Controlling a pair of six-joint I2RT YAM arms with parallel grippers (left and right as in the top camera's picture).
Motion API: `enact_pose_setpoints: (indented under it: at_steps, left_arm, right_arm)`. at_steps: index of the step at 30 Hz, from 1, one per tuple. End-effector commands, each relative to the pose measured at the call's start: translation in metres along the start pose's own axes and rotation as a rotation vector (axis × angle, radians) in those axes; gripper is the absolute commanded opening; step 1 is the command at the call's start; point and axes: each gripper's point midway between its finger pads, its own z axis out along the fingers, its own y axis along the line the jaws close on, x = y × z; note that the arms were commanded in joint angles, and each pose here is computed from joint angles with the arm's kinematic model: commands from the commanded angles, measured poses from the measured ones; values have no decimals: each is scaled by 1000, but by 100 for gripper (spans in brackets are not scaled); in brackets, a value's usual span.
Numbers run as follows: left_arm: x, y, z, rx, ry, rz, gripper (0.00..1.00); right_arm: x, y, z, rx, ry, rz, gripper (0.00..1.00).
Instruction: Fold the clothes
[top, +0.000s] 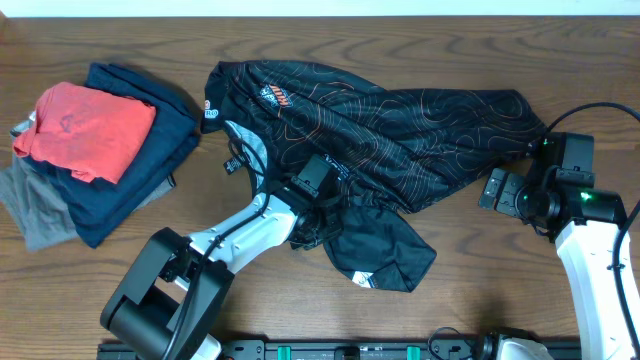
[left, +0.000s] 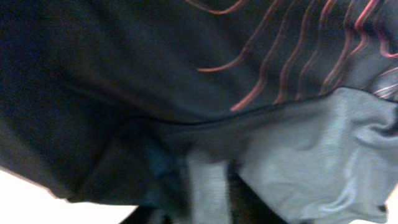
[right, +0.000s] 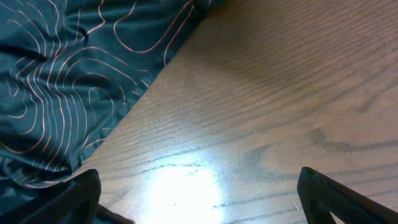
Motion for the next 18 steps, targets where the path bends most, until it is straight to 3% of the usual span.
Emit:
enact_pose_setpoints:
  at_steps: [1,2,7,18]
  left_arm:
    - [-1,39,12,-127,8,-3,11]
    - [-4,45,8,-138,15,4,6]
    - [-18,76,-29,-180,45,19,6]
    - [-41,139,-113,-131,-47,-140,6]
  right_arm:
    - [-3,-2,-3,1,-14,22,99]
    - [-3,-2,-3,1,-14,22,99]
    - [-2,-3,-2,3,-6,22,99]
    - [9,-10,35,60,92,140,95]
